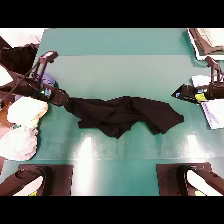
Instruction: Fold the shirts.
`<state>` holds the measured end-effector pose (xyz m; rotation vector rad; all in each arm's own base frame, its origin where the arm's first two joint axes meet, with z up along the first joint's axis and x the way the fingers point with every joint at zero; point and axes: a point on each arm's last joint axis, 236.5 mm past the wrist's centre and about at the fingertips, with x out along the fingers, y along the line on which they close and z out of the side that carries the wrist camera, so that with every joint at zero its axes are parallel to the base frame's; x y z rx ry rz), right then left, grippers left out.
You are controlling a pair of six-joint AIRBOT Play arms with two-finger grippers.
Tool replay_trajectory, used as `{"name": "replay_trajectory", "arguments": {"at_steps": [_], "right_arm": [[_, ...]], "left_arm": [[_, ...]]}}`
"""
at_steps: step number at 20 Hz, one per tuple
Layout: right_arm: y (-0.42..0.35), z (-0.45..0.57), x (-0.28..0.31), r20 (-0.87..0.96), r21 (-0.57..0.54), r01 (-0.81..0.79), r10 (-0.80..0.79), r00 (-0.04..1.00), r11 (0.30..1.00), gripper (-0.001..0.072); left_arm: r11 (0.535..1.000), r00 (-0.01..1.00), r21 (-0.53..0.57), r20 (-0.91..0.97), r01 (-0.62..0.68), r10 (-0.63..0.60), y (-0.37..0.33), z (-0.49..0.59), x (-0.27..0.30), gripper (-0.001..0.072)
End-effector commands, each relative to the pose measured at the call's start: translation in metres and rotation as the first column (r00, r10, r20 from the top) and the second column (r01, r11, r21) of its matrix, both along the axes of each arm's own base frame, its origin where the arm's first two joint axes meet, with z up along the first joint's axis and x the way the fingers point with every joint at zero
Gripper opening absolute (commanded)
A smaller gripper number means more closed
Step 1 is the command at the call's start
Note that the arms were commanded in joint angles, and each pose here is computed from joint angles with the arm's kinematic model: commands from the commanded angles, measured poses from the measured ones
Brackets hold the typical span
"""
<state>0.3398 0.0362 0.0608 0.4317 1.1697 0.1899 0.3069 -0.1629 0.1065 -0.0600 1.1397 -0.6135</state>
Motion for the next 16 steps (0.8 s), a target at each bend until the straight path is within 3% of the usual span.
{"name": "replay_trajectory", "arguments": {"at_steps": [1, 9, 16], "right_arm": [[-0.016, -0.02, -0.015, -0.116, 0.022, -0.006, 0.008, 0.993, 1.0, 0.0575], [0.047, -0.097, -0.141, -0.362, 0.14, 0.031, 0.022, 0.932, 0.99, 0.0573], [0.073, -0.13, -0.141, -0.299, 0.108, 0.117, -0.08, 0.951, 0.987, 0.0547]], "left_arm": [[1.0, 1.0, 0.011, -0.024, -0.001, 0.001, 0.002, -0.014, -0.003, 0.0022], [1.0, 1.0, 0.003, 0.008, -0.017, 0.017, 0.001, -0.011, 0.006, 0.0022], [1.0, 1.0, 0.003, 0.006, -0.017, 0.017, 0.001, -0.011, 0.005, 0.0022]]}}
